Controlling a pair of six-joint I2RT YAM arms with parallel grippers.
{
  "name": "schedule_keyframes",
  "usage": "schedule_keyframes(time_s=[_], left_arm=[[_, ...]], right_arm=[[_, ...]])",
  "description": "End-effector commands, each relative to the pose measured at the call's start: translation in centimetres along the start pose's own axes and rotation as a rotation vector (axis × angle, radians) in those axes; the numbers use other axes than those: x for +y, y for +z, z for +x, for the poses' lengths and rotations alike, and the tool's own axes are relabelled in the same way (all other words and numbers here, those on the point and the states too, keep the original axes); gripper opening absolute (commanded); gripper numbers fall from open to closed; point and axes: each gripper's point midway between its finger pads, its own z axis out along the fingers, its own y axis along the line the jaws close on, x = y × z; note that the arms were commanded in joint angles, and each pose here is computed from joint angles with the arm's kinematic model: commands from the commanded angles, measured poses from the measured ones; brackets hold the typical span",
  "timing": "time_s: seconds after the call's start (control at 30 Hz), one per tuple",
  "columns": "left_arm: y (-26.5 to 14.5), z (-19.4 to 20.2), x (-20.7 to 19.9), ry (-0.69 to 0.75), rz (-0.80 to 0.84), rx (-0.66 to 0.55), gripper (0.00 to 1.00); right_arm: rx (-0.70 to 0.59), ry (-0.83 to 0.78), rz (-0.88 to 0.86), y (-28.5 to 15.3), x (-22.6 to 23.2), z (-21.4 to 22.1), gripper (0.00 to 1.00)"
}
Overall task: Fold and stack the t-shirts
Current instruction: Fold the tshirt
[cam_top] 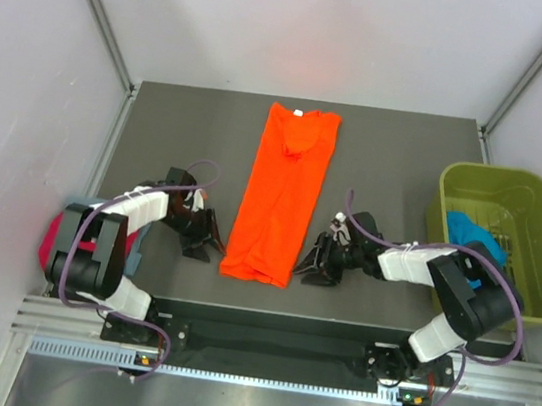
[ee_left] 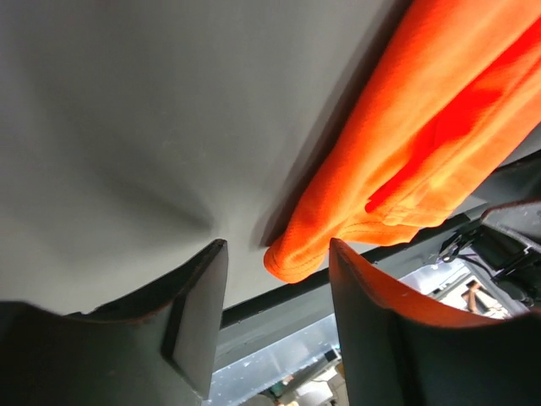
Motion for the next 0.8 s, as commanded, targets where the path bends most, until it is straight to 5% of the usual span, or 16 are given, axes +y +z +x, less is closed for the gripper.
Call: schedule_keyframes(time_s=[0.0, 0.77], left_arm=[[0.6, 0.2, -0.2, -0.031, 0.032, 0.013, 0.54], [1.7, 1.4, -0.7, -0.059, 0.057, 0.072, 0.43]], right_arm=[[-0.006, -0.039, -0.088, 1.4, 2.9, -0.4, 0.46], [0.05, -0.061, -0.065, 3.6, 3.7, 0.1, 0.34]])
